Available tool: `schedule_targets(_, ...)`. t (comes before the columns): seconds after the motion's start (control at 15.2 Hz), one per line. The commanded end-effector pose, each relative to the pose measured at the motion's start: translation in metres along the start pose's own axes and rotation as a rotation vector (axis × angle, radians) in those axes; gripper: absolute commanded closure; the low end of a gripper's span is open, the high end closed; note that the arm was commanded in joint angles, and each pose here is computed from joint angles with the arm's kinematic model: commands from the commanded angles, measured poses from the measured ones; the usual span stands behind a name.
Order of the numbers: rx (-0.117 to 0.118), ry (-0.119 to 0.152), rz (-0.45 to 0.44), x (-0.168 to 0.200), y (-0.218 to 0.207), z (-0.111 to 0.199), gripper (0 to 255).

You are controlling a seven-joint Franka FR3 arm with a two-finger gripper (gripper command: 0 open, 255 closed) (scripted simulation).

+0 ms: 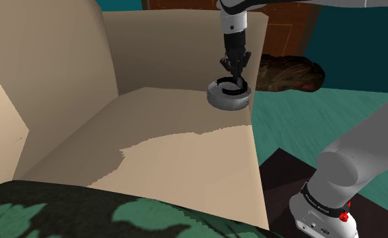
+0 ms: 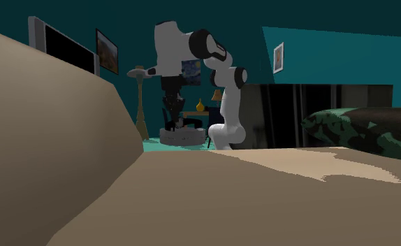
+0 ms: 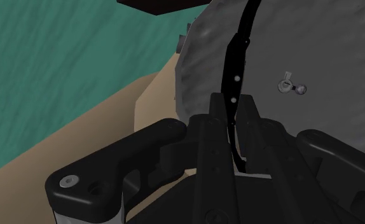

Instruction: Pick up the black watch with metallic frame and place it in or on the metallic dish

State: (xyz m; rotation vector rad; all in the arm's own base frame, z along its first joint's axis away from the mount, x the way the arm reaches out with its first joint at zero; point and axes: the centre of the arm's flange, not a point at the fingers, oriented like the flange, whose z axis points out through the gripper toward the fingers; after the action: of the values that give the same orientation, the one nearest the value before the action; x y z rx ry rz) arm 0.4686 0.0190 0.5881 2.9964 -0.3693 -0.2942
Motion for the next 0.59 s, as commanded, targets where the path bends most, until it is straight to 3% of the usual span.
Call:
schedule_targets(0.0,0.0,0.0,0.0,0.0001,0.0,0.0004,255)
schedule_targets(0.2,0.0,0.0,0.0,0.0001,0.0,0.0004,255)
schedule_targets(0.26,0.0,0.0,0.0,0.0001,0.0,0.0004,0)
schedule_targets(0.53,0.0,0.0,0.0,0.0001,0.0,0.0004,0)
